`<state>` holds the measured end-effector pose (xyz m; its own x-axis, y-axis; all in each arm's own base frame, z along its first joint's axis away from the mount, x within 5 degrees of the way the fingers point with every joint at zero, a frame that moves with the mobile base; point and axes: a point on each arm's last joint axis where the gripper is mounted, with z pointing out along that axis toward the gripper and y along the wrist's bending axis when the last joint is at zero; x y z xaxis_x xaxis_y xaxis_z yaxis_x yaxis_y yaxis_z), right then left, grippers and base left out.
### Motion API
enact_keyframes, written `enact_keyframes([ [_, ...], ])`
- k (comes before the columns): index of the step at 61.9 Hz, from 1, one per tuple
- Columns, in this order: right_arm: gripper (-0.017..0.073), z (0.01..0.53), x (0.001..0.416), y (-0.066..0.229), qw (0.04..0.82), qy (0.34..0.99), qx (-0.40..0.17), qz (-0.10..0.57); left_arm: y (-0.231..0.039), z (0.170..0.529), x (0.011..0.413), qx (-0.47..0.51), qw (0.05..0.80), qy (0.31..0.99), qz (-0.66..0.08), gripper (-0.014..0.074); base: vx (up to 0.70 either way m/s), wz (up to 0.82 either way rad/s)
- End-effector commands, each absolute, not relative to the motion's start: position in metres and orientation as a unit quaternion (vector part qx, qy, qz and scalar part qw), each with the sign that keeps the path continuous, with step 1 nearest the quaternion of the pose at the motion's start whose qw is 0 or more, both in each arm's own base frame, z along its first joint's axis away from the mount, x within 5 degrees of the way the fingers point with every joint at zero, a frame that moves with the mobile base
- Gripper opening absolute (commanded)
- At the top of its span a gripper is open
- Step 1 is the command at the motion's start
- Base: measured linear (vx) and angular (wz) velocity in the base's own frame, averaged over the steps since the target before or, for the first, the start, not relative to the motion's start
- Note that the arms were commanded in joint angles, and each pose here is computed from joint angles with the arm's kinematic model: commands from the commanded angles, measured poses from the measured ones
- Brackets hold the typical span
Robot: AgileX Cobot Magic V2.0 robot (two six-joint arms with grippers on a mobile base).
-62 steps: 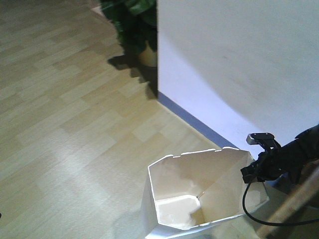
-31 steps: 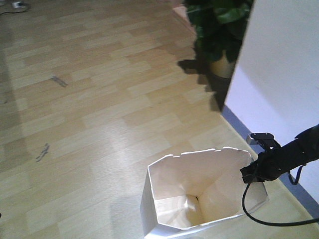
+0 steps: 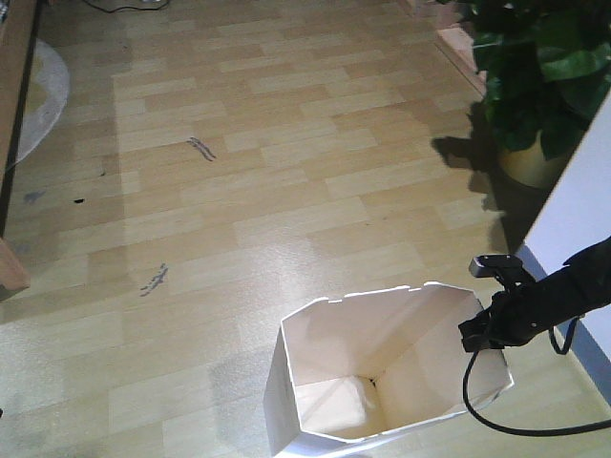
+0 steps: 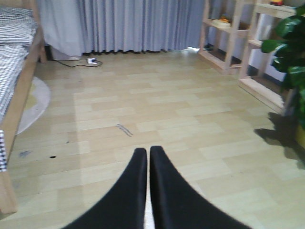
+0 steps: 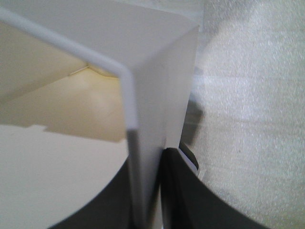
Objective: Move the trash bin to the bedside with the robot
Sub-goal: 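Drive the base away from the desk, turning toward the bed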
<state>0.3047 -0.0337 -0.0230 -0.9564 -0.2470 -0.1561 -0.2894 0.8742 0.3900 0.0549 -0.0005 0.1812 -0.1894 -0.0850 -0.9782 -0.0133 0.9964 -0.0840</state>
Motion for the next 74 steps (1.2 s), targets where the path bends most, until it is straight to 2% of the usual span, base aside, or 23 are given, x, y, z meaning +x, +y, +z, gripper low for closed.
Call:
enact_keyframes([
  [1, -0.0005, 0.0075, 0.3125, -0.0244, 0.073, 0.948, -0.133, 0.281, -0.0003, 0.1841, 0.0554, -0.036, 0.663, 0.747, -0.032, -0.0006, 0.17, 0.29],
  [74, -0.0005, 0.0075, 0.3125, -0.0244, 0.073, 0.948, -0.133, 0.281, -0.0003, 0.1841, 0.0554, -0.036, 0.663, 0.747, -0.032, -0.0006, 0.21, 0.17],
])
